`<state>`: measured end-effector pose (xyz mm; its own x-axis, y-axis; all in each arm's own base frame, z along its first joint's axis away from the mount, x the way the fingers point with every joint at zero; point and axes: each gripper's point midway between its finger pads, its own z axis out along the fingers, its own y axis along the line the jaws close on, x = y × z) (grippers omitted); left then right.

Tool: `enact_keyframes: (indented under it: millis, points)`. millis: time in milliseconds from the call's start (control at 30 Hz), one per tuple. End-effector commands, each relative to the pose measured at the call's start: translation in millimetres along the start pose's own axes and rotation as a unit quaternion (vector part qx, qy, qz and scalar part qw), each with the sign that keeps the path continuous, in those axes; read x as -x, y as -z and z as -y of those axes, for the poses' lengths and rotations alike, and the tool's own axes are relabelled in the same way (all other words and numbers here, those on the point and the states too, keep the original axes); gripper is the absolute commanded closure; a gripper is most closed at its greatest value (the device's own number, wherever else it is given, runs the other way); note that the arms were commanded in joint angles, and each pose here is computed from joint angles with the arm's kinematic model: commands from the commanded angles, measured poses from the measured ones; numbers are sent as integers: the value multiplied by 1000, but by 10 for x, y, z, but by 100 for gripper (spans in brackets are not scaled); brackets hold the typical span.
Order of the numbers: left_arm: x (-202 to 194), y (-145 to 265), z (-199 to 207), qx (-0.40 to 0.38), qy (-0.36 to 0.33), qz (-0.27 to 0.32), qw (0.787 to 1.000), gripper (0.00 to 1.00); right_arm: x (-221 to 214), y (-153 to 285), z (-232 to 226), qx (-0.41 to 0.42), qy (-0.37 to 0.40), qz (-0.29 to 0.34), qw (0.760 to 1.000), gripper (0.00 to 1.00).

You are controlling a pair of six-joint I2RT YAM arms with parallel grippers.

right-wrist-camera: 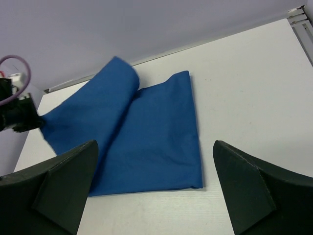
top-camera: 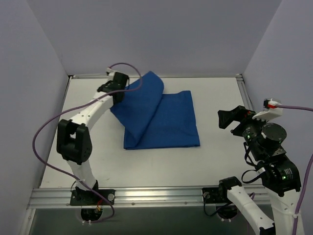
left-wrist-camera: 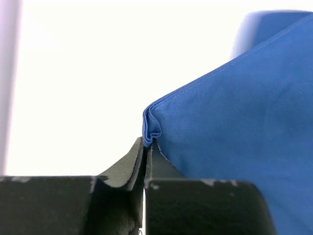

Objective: Open and lay out the surgical kit
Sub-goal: Open the surgical kit at the center of the board.

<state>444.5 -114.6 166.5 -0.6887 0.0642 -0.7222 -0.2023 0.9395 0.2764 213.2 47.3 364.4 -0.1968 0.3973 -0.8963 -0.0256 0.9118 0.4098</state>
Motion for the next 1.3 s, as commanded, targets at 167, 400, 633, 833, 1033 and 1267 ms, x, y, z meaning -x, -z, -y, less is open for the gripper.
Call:
enact_keyframes:
  millis: [167,400,633,833,1033,1267]
  points:
    - [-584,-465,-2719,288,86,-93,949,98,5,-211,-92,19,17,-1,1000,1]
    - [-1047,-420,-3395,417,134,-132,889,98,-220,-353,-217,58,20,-45,997,1]
    - [-1362,-420,-3573,442,172,-158,866,98,-349,-395,-207,64,34,-67,995,1]
    - [-1393,-382,-3518,424,209,-154,868,61,-471,-450,-176,62,43,-90,993,0]
    - [-1121,-259,-3442,365,258,-123,886,6,-657,-582,-146,58,49,-126,989,1]
    - [-633,-54,-2842,138,308,-94,937,6,-1140,-919,-304,63,67,-204,975,4]
